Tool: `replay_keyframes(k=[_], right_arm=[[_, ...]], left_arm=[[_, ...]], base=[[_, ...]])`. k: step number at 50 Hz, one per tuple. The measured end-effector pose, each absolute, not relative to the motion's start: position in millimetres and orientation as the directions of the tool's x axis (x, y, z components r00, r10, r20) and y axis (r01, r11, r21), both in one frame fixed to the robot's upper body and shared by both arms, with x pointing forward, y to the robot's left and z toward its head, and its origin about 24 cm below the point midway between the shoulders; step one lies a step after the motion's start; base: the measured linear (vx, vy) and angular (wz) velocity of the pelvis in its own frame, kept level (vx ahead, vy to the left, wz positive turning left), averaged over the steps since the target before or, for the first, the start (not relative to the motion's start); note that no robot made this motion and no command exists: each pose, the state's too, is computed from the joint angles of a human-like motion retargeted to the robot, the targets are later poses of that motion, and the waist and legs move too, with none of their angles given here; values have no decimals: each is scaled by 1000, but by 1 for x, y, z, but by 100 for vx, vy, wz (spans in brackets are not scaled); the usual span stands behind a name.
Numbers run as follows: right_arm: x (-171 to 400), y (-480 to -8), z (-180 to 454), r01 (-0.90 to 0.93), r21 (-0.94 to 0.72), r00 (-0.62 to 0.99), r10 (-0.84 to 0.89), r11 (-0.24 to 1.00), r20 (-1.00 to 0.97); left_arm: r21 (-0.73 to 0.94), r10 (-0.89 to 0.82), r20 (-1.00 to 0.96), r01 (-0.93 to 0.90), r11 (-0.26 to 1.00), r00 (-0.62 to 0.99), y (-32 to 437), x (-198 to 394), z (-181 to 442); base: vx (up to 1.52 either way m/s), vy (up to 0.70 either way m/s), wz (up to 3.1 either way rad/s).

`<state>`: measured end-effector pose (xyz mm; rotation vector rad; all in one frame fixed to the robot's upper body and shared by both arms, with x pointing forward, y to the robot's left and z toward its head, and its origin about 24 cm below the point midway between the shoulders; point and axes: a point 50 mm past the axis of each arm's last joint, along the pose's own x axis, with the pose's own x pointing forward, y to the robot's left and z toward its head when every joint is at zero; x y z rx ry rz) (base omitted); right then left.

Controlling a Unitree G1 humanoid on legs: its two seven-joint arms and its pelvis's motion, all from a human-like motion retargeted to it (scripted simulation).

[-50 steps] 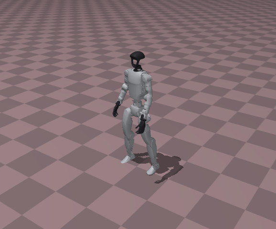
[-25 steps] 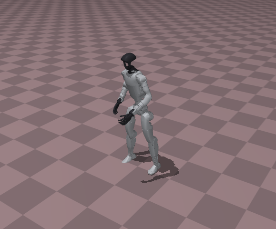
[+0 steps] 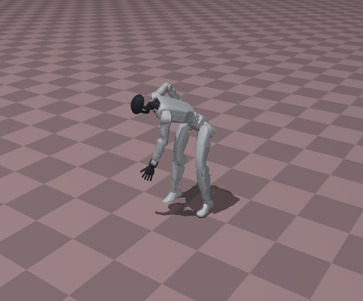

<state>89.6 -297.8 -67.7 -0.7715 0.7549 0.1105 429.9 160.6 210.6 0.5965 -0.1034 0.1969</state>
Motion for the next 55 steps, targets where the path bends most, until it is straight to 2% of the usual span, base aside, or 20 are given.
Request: replay_keyframes(k=[3, 5, 7, 10, 12, 16, 20, 22, 25, 29, 31, 33, 36, 40, 46, 55], right_arm=[[89, -293, -74, -409, -548, 696, -139, 729, -705], [85, -298, -72, -383, -534, 696, -145, 754, -703], [79, -300, -70, -492, -477, 644, -64, 729, -763], [78, -304, -65, -526, -452, 626, -32, 720, -779], [73, -305, -65, -507, -435, 622, -33, 744, -782], [63, -301, -67, -581, -393, 576, 19, 712, -817], [54, -302, -72, -549, -371, 560, 0, 749, -829], [52, -308, -74, -501, -361, 552, -30, 786, -833], [52, -304, -82, -443, -353, 554, -58, 824, -831], [52, -307, -92, -325, -370, 551, -144, 870, -822], [54, -311, -94, -270, -408, 554, -206, 872, -806], [60, -316, -96, -257, -492, 565, -284, 832, -775], [70, -320, -97, -217, -584, 595, -368, 782, -714], [88, -314, -101, -189, -642, 628, -411, 743, -661], [96, -299, -110, -145, -671, 638, -450, 727, -626], [112, -272, -119, -84, -629, 647, -438, 773, -624]], left_arm=[[625, 140, 274, -286, 726, 952, 171, 431, 260], [637, 126, 340, -326, 698, 932, 174, 429, 279], [722, 68, 340, -307, 620, 938, 164, 429, 306], [753, 48, 427, -385, 534, 903, 176, 422, 334], [741, 96, 458, -440, 507, 884, 184, 420, 338], [778, 137, 455, -468, 419, 880, 201, 418, 342], [791, 148, 471, -490, 367, 870, 204, 418, 336], [777, 67, 512, -495, 388, 856, 197, 418, 321], [805, 34, 469, -442, 396, 883, 183, 423, 298], [775, -27, 363, -286, 564, 931, 153, 425, 234], [683, -12, 299, -205, 701, 954, 141, 420, 195], [501, 89, 226, -194, 843, 970, 141, 412, 162], [310, 159, 85, -178, 934, 984, 142, 394, 111], [194, 183, -67, -167, 967, 981, 153, 362, 52], [118, 209, -312, -181, 976, 927, 188, 293, -29], [266, 353, -560, -241, 933, 749, 242, 200, -94]], base=[[-11, 7, -7], [-10, -9, -23], [-7, -1, -1], [-5, 3, 17], [-2, -3, 5], [0, -1, -6], [-1, -1, -6], [0, 0, 0], [0, -3, -1], [1, -8, -15], [2, -7, -3], [14, 1, 13], [16, -7, 10], [21, -6, 4], [29, -3, 17], [26, 3, 40]])
